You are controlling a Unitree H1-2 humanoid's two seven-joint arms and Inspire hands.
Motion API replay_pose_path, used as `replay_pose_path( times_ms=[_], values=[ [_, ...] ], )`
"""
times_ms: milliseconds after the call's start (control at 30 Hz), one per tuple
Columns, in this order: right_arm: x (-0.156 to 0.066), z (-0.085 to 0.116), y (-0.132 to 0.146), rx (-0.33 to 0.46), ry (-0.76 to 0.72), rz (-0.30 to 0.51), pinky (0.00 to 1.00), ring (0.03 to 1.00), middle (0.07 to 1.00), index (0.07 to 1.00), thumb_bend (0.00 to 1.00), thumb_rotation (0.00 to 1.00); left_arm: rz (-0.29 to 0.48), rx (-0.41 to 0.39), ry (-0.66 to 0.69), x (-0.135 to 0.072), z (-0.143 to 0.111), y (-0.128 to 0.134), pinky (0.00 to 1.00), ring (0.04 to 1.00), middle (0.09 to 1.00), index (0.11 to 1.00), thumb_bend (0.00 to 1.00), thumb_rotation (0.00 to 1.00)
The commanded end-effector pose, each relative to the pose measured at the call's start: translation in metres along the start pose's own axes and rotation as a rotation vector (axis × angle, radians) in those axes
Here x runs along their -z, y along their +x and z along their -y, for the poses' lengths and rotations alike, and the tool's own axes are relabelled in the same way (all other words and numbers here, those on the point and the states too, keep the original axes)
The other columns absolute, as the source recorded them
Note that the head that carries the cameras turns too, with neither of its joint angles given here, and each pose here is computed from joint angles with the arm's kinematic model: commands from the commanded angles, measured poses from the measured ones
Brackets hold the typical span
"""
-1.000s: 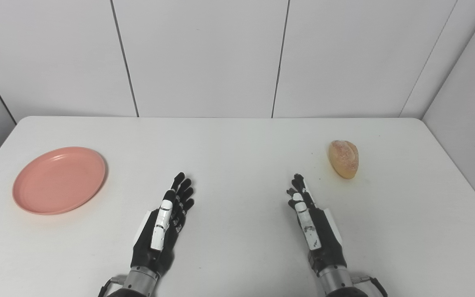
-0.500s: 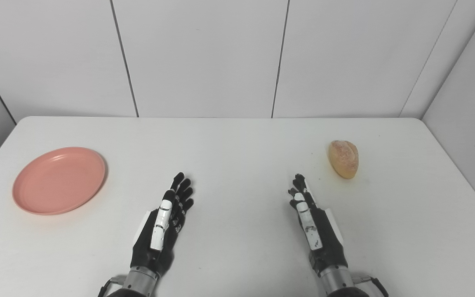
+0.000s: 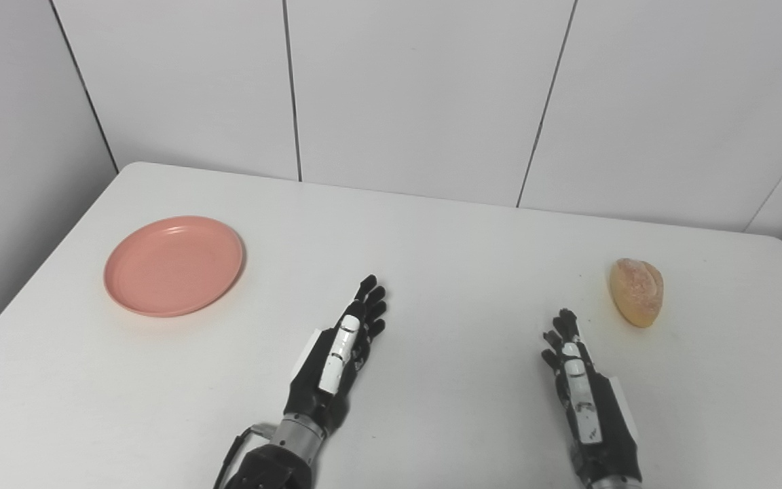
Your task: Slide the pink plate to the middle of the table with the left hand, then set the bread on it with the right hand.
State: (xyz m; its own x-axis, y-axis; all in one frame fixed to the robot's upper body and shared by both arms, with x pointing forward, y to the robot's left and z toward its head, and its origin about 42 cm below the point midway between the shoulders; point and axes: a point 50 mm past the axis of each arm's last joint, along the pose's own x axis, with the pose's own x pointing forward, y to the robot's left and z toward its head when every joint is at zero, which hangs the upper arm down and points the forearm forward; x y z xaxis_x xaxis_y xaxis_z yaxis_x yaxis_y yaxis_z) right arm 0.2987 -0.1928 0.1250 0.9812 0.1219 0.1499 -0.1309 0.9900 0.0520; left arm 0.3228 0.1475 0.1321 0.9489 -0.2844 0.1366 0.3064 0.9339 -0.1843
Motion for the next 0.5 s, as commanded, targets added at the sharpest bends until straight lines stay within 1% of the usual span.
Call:
replay_pose_path(
  times_ms=[0,200,467],
  values=[
    [-0.007,0.007,0.004,-0.014,0.009,0.085,1.00,1.000,1.000,1.000,0.26,1.00,-0.001,0.001,-0.012,0.014,0.010,-0.002,1.00,1.000,1.000,1.000,0.46,1.00],
    [-0.001,0.016,0.004,-0.028,0.009,0.106,1.00,1.000,1.000,1.000,0.25,1.00,-0.006,-0.001,0.002,0.025,0.018,0.002,1.00,1.000,1.000,1.000,0.46,1.00],
    [-0.001,0.019,0.003,-0.030,-0.006,0.105,1.00,1.000,1.000,1.000,0.22,1.00,0.000,-0.004,-0.006,0.033,0.023,0.004,1.00,1.000,1.000,1.000,0.46,1.00]
  ],
)
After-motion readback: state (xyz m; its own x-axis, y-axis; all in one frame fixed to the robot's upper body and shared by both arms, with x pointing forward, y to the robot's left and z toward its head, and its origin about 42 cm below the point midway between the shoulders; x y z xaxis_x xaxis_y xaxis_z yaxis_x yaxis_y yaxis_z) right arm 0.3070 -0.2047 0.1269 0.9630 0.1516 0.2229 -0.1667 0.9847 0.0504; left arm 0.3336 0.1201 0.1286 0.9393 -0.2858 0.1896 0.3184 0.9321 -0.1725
